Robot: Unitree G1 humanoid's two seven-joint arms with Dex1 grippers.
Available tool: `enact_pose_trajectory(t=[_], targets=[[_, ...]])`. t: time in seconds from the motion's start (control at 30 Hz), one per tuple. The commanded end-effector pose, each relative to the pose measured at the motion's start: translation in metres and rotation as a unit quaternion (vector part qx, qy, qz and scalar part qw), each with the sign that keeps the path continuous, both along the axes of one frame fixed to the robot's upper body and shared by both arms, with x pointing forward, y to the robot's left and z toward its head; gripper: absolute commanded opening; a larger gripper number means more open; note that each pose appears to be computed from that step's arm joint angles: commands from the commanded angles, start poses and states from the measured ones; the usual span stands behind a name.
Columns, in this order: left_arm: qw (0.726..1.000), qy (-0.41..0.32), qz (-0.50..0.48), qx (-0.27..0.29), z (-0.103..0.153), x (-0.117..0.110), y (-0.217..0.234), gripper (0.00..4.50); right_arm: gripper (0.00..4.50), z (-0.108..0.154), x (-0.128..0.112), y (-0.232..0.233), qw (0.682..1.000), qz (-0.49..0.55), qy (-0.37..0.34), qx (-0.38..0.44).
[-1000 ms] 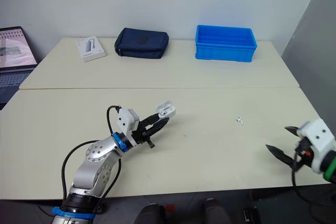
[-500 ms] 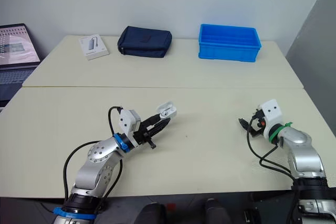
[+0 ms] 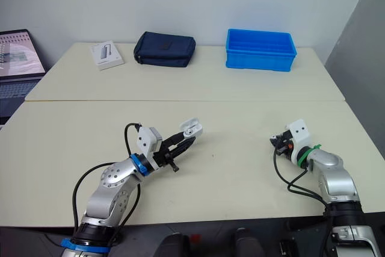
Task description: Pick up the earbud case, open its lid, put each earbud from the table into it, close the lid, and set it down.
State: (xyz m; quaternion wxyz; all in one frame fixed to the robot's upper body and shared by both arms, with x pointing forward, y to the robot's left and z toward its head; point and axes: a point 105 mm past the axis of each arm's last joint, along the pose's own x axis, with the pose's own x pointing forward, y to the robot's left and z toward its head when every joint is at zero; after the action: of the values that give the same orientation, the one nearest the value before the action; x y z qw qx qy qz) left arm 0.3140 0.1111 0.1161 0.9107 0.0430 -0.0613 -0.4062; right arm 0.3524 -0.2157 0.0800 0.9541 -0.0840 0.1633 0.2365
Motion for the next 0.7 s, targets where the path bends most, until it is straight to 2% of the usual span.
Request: enact_pose_trajectory(t=[0.03, 0.13, 0.23, 0.3, 0.43, 0.63, 0.7], targets=[[0.999, -0.03, -0.008, -0.006, 0.016, -0.004, -0.004, 0.81, 0.38, 0.005, -0.005, 0.005, 1.0, 0.017, 0.012, 0.009], [1.0, -0.03, -0.007, -0.004, 0.017, -0.006, -0.004, 0.81, 0.38, 0.017, -0.02, 0.018, 0.995, 0.094, 0.009, -0.018], [1.0, -0.026, -0.004, -0.001, 0.016, -0.01, -0.002, 0.81, 0.38, 0.03, -0.049, 0.032, 0.973, 0.219, 0.013, -0.076], [1.0, -0.021, 0.002, 0.0, 0.014, -0.012, 0.0, 0.81, 0.38, 0.035, -0.068, 0.031, 0.948, 0.294, 0.029, -0.123], [1.0, -0.012, 0.008, -0.001, 0.01, -0.017, 0.001, 0.81, 0.38, 0.031, -0.089, 0.012, 0.895, 0.387, 0.066, -0.213], [1.0, -0.004, 0.01, -0.005, 0.007, -0.023, -0.003, 0.81, 0.38, 0.018, -0.102, -0.018, 0.813, 0.48, 0.103, -0.313], [1.0, -0.002, 0.01, -0.006, 0.006, -0.025, -0.003, 0.81, 0.38, 0.014, -0.104, -0.023, 0.795, 0.499, 0.107, -0.328]])
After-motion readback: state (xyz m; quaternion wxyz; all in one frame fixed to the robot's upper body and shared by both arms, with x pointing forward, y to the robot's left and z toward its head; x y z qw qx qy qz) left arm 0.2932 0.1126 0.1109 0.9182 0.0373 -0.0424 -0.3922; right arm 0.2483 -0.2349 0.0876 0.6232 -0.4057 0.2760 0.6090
